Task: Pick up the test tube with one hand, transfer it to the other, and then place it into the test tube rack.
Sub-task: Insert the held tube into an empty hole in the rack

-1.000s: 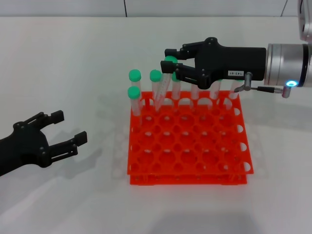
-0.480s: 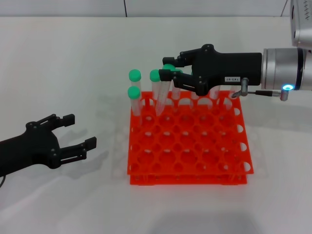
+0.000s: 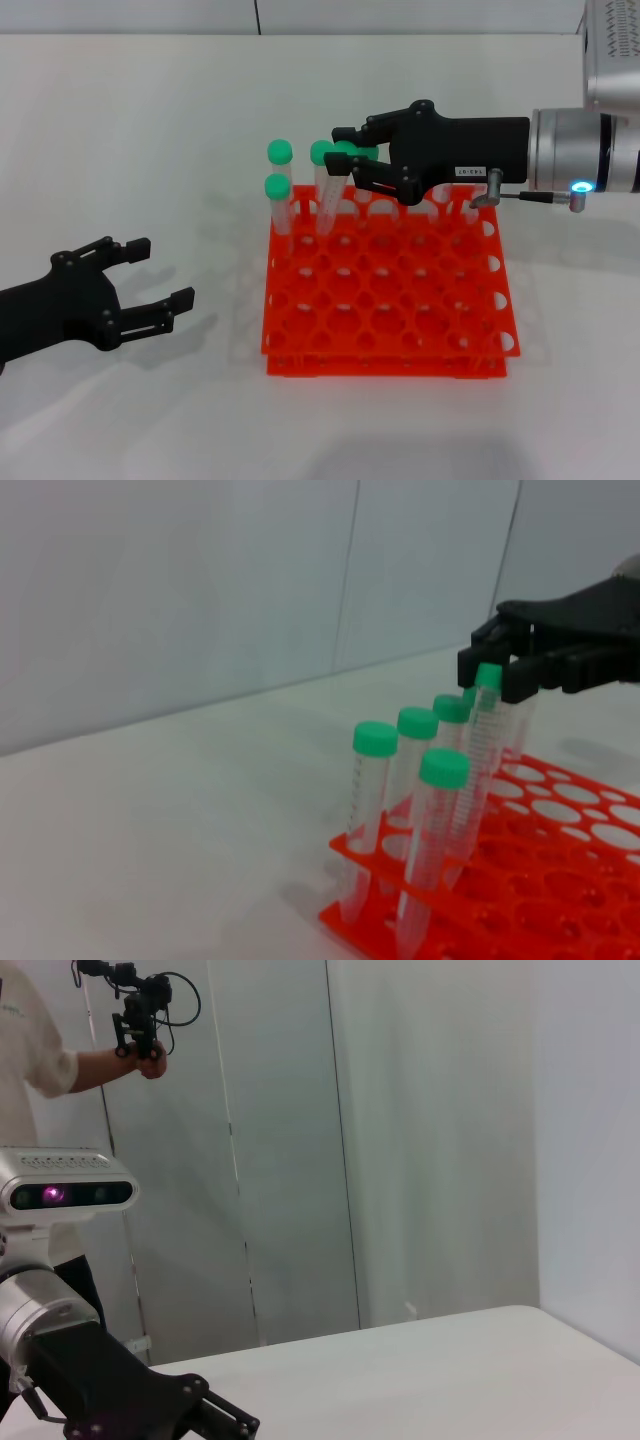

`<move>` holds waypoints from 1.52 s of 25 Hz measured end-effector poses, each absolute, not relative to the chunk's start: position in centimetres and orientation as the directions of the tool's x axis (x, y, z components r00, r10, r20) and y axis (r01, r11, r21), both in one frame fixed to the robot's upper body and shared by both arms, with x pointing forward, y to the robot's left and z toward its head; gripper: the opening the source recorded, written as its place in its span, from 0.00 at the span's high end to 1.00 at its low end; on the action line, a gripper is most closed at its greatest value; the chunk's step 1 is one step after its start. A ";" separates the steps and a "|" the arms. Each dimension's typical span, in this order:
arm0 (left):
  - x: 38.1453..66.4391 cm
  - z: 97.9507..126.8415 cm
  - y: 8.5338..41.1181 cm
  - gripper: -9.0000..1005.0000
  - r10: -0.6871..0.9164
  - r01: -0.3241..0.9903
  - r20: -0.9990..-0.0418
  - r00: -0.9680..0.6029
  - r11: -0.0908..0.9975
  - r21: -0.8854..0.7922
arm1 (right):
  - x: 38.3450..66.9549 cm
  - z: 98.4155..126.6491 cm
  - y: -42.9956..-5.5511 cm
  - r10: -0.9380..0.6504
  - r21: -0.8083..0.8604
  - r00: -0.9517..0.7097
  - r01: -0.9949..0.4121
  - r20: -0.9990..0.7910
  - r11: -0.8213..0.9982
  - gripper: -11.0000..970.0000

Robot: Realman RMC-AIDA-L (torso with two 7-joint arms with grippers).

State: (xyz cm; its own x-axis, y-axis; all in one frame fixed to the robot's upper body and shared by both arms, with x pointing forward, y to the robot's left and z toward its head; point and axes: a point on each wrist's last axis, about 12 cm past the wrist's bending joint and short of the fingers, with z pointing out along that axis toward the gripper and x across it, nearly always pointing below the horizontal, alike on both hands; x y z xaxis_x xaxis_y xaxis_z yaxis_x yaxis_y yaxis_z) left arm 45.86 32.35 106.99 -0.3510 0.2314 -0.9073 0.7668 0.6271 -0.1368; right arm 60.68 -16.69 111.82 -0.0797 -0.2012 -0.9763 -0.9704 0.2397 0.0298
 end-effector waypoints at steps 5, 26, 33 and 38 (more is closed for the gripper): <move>46.1 106.9 32.1 0.13 0.252 0.775 -0.902 -0.349 0.618 -0.127 | 60.5 111.7 -16.6 -0.207 0.014 -0.062 -0.974 -0.976 0.228 0.69; 47.2 106.8 31.2 0.13 0.265 0.797 -0.906 -0.330 0.592 -0.117 | 60.2 111.4 -15.1 -0.290 -0.058 0.014 -0.988 -0.957 0.143 0.68; 46.6 105.8 31.3 0.13 0.254 0.787 -0.898 -0.358 0.599 -0.145 | 60.3 111.3 -15.2 -0.296 -0.058 0.010 -0.986 -0.955 0.154 0.68; 46.5 105.7 31.5 0.13 0.248 0.780 -0.898 -0.364 0.608 -0.148 | 60.3 111.2 -15.3 -0.298 -0.059 0.009 -0.986 -0.954 0.158 0.68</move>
